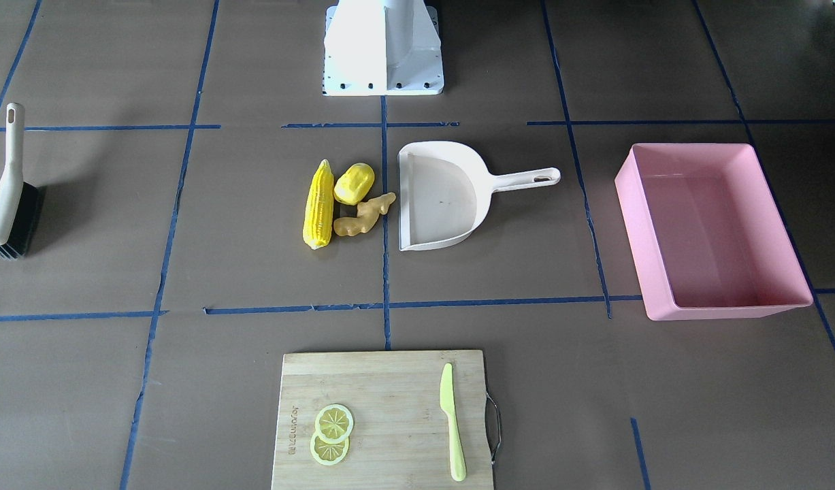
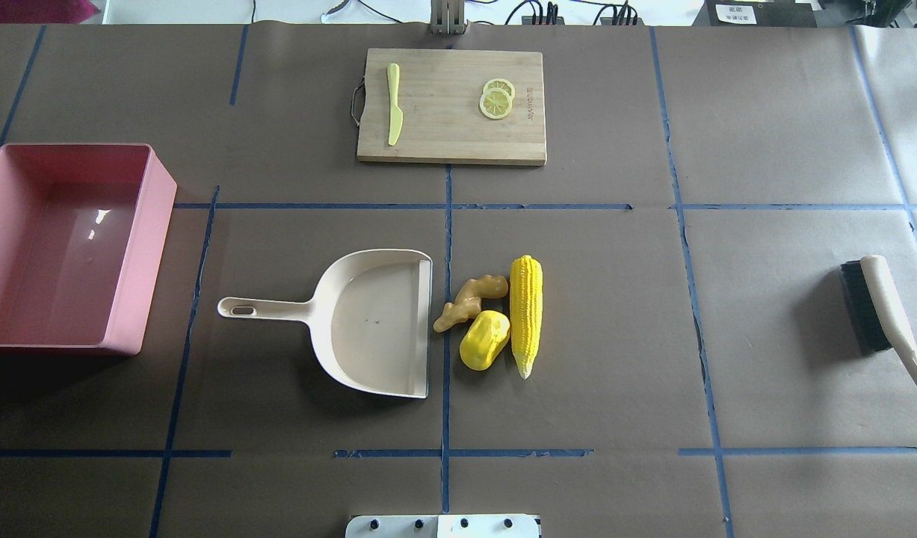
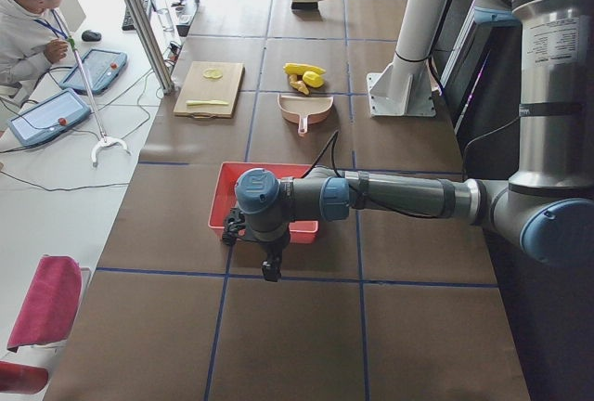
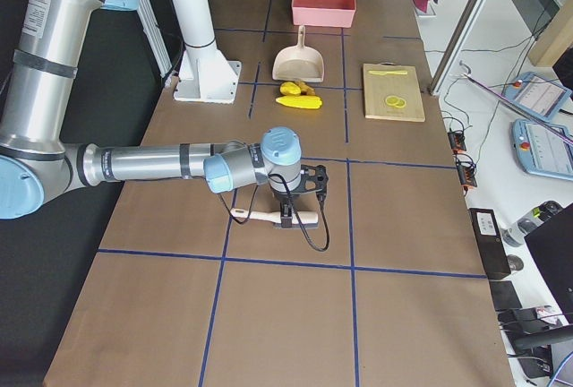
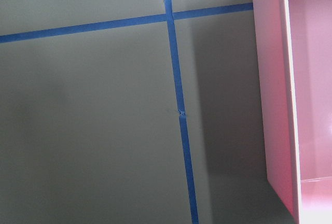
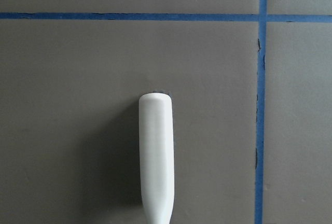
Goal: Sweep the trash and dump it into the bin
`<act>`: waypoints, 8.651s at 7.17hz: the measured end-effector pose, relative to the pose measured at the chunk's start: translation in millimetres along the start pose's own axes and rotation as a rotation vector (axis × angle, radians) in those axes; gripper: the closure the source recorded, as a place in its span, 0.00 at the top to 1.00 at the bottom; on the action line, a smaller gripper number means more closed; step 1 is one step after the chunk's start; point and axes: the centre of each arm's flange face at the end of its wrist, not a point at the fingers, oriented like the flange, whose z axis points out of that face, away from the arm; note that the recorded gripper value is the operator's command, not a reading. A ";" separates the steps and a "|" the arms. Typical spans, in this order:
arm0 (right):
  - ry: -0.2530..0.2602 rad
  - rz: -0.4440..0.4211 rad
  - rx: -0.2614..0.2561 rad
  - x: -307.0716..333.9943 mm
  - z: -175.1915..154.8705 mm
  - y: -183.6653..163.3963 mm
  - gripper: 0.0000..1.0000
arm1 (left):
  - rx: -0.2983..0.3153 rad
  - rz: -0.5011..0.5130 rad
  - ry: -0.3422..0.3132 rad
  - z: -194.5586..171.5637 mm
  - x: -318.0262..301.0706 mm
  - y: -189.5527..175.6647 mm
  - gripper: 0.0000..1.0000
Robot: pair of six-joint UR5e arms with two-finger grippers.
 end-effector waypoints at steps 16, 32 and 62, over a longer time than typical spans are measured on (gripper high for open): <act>0.090 -0.040 -0.071 -22.5 129.0 87.0 0.00 | 0.002 0.004 0.000 -0.6 1.4 -1.4 1.00; 0.086 -0.050 -0.059 -29.8 132.6 78.7 0.00 | 0.329 0.782 0.074 -28.2 282.8 -104.8 1.00; 0.077 -0.058 -0.053 -33.4 132.5 76.4 0.00 | 0.151 1.390 0.181 153.8 545.8 -45.8 0.16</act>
